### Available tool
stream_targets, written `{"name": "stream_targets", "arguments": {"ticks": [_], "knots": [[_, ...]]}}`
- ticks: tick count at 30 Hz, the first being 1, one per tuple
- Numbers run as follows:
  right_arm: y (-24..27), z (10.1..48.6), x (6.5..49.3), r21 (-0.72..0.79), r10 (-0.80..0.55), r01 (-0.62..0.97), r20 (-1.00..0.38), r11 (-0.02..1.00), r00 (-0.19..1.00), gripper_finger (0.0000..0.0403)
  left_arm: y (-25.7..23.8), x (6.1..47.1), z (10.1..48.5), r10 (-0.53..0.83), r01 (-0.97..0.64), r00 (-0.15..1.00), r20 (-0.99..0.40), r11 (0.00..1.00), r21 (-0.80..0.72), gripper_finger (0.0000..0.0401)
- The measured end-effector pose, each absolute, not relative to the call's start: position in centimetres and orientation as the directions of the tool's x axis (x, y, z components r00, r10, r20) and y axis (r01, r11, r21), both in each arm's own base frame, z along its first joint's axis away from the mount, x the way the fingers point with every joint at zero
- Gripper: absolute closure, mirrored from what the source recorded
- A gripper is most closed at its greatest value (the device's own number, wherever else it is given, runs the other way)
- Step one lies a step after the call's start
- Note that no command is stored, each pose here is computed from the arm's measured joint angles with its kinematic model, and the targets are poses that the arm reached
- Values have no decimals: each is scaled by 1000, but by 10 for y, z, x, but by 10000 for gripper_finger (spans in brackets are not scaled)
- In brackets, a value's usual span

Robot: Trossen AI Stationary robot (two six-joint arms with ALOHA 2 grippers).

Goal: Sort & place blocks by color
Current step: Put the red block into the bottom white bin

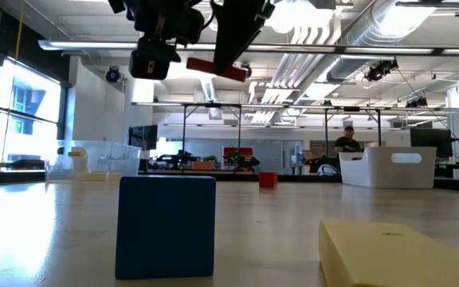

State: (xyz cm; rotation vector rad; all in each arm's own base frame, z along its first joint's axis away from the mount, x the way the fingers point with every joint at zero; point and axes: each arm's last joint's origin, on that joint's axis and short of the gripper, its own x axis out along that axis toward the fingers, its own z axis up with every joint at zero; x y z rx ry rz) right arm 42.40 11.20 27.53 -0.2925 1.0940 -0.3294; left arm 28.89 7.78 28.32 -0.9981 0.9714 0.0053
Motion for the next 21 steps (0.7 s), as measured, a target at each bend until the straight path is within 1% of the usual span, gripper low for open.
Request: {"name": "stream_targets", "arguments": {"ticks": [4,8,11,18,21], "knots": [[110,287,428,-412,-415,113,-784,904,463,333,78,289,283,-403,-423,600,-691,574,-701,213],[102,299,432,-404,-424,151,-762,902,490,333,78,289,283,-402,-422,601,-691,574,-701,213],[95,302,434,-403,-429,165,-755,900,497,333,78,290,283,-400,-419,604,-689,576,-702,213],[95,304,437,-409,-421,143,-746,901,516,333,80,295,287,-385,-369,652,-653,592,-717,213],[94,304,437,-415,-427,146,-744,898,514,333,80,295,287,-385,-370,652,-654,591,-717,221]]}}
